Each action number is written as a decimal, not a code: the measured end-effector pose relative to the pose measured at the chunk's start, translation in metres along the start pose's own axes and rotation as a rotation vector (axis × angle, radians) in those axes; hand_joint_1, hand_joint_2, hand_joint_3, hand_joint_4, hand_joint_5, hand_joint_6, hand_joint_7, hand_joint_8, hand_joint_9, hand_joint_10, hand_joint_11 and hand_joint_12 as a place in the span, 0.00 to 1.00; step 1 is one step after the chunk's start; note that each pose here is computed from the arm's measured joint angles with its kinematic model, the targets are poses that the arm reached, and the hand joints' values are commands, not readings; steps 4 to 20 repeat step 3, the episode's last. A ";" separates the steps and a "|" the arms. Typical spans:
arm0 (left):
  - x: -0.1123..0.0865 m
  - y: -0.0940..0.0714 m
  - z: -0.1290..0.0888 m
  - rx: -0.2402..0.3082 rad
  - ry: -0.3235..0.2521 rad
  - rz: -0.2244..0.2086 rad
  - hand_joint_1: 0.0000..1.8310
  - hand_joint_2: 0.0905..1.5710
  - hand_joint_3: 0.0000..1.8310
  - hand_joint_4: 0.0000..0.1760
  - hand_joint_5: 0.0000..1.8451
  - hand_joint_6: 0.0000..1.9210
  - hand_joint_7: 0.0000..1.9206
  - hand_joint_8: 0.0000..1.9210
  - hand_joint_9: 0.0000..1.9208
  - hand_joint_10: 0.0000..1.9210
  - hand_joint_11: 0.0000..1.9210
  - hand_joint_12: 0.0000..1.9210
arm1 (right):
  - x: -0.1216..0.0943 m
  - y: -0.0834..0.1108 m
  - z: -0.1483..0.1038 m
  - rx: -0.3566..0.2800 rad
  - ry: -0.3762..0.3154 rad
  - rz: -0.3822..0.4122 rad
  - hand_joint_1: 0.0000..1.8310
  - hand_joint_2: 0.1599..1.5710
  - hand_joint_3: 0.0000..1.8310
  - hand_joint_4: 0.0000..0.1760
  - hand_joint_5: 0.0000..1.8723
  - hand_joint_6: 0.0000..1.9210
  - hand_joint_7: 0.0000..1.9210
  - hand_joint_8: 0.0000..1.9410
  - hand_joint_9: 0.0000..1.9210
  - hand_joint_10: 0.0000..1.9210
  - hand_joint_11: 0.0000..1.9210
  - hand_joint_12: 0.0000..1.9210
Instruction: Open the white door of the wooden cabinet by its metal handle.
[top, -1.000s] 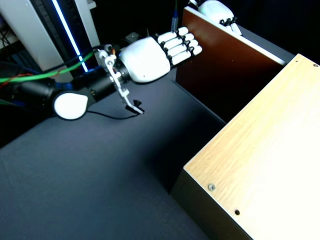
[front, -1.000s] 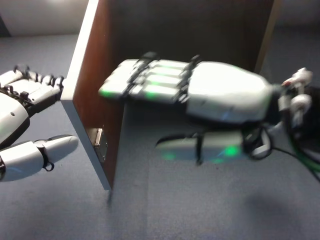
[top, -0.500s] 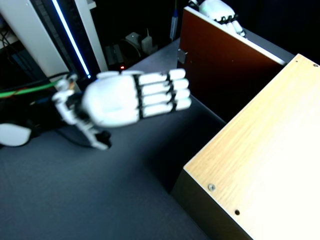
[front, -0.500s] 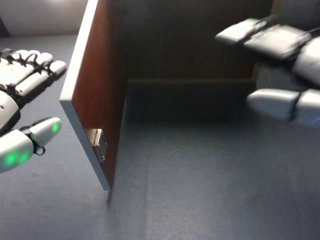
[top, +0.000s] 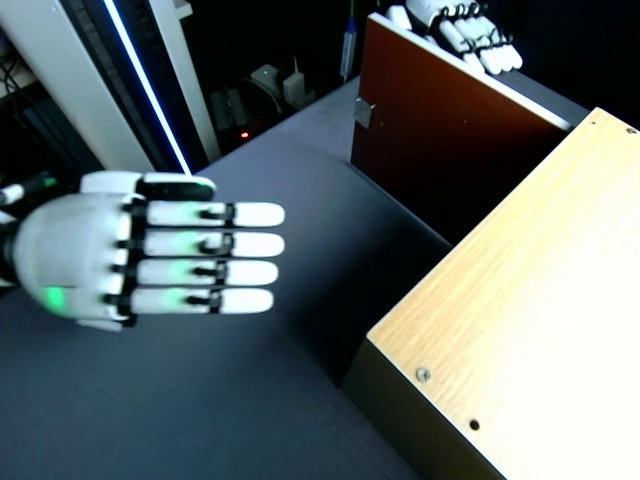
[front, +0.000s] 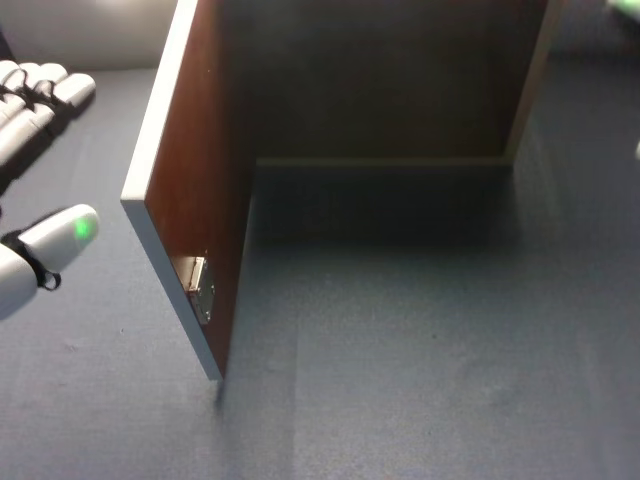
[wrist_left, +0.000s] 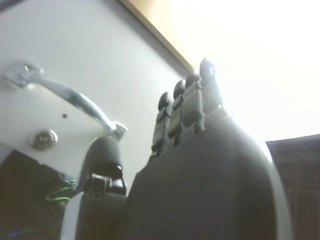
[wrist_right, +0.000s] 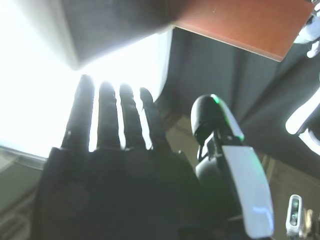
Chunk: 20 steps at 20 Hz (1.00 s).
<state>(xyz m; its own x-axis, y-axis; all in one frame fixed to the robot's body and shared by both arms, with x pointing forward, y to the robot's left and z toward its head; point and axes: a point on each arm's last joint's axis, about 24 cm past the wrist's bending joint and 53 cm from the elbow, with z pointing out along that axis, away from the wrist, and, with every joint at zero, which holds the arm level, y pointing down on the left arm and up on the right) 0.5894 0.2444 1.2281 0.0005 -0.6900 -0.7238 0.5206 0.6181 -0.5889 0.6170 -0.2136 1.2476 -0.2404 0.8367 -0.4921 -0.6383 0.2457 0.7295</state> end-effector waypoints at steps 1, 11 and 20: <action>-0.001 -0.001 0.000 0.005 -0.006 -0.001 0.00 0.95 0.00 0.09 0.00 0.00 0.00 0.00 0.00 0.00 0.00 0.00 | -0.002 0.001 -0.001 -0.002 -0.007 0.001 0.21 0.93 0.00 0.00 0.03 0.00 0.01 0.00 0.00 0.00 0.00 0.00; -0.004 -0.008 -0.001 0.029 -0.020 -0.017 0.00 0.95 0.00 0.00 0.00 0.00 0.00 0.00 0.00 0.00 0.00 0.00 | 0.001 0.007 -0.007 -0.017 -0.008 0.013 0.28 0.96 0.00 0.00 0.04 0.00 0.01 0.00 0.00 0.00 0.00 0.00; -0.004 -0.008 -0.001 0.029 -0.020 -0.017 0.00 0.95 0.00 0.00 0.00 0.00 0.00 0.00 0.00 0.00 0.00 0.00 | 0.001 0.007 -0.007 -0.017 -0.008 0.013 0.28 0.96 0.00 0.00 0.04 0.00 0.01 0.00 0.00 0.00 0.00 0.00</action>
